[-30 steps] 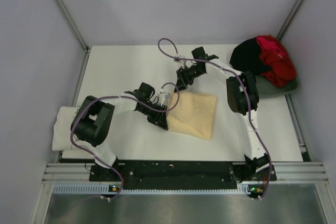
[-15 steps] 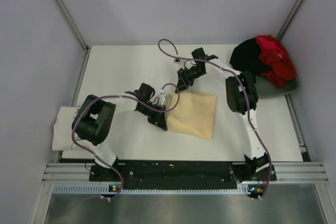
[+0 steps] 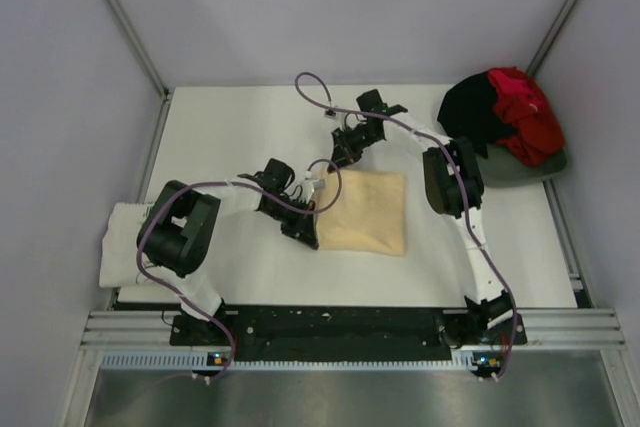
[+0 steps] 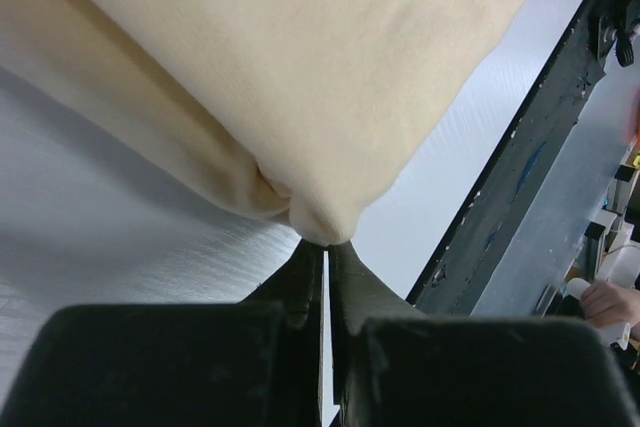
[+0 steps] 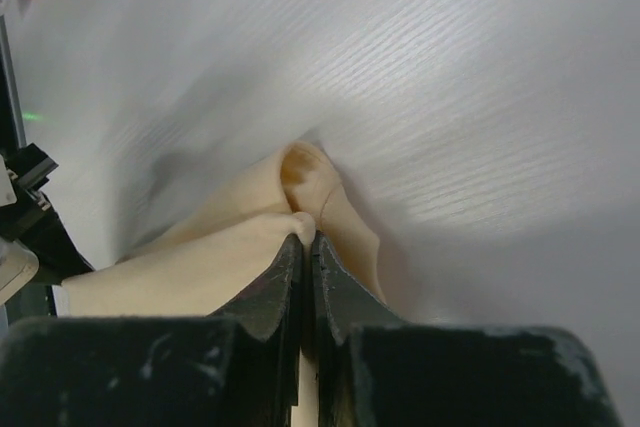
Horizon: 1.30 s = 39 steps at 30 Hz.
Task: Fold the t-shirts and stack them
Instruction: Smooth out wrinkles on the folded tshirt
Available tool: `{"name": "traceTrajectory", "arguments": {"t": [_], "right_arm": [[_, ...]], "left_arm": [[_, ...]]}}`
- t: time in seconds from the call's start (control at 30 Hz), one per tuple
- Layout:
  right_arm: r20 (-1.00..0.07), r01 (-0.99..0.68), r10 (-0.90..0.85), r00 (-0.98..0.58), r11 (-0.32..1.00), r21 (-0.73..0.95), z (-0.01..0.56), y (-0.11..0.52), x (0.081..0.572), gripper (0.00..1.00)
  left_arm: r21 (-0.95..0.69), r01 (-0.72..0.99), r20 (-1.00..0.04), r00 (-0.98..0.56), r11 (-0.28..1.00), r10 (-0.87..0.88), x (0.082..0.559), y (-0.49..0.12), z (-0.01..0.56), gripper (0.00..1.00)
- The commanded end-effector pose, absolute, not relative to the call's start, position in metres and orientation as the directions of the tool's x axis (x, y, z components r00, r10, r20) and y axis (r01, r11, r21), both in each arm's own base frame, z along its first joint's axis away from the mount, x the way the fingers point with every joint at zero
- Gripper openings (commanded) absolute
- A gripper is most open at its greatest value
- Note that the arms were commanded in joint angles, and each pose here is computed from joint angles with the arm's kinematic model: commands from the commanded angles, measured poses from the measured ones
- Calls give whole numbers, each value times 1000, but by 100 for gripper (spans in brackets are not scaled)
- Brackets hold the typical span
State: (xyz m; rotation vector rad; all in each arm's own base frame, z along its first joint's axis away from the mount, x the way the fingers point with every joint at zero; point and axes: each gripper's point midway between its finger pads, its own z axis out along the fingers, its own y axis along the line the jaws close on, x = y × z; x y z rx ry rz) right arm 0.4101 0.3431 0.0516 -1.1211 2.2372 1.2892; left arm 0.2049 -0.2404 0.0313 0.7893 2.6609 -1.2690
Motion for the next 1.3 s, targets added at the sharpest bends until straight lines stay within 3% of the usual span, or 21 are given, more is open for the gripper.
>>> {"name": "traceTrajectory", "arguments": {"t": [0.0,0.27,0.33,0.4,0.53,0.67,0.8,0.93,1.07,1.17,1.23,1.27], "right_arm": [[-718,-826,-410,-563,317,467,77,358,443,0],[-726,-822,-395,-563,358,443,66,361,456,0],[-725,-822,-399,-561,367,435,63,360,457,7],[-724,-824,-405,-558,376,424,63,357,456,21],[-737,-823,-391,-552,399,405,82,355,457,38],[-779,-809,-343,-525,486,331,127,347,473,47],[-824,-657,-189,-535,705,265,202,305,491,58],[-837,-520,-97,-539,820,240,222,258,478,60],[-808,-417,-101,-581,889,188,198,218,443,61],[-773,-384,-113,-624,906,177,172,195,409,61],[-765,-369,-110,-634,913,175,164,184,392,61],[-762,-363,-105,-639,914,178,160,179,383,61]], "left_arm": [[-709,466,-264,-871,529,414,201,-237,27,0],[-708,438,-207,-879,554,430,194,-231,15,0],[-702,445,-203,-873,555,443,194,-230,16,0],[-690,462,-210,-864,557,457,198,-229,17,0],[-679,485,-235,-855,551,463,201,-229,27,28],[-648,541,-279,-824,536,494,205,-223,50,36],[-591,609,-379,-789,529,484,226,-213,96,44],[-587,544,-430,-837,599,338,258,-220,116,60],[-634,443,-429,-883,634,188,283,-234,113,64],[-633,389,-436,-893,669,107,303,-238,104,82],[-607,345,-418,-905,715,82,316,-235,92,83],[-599,326,-413,-908,731,66,322,-233,87,97]]}}
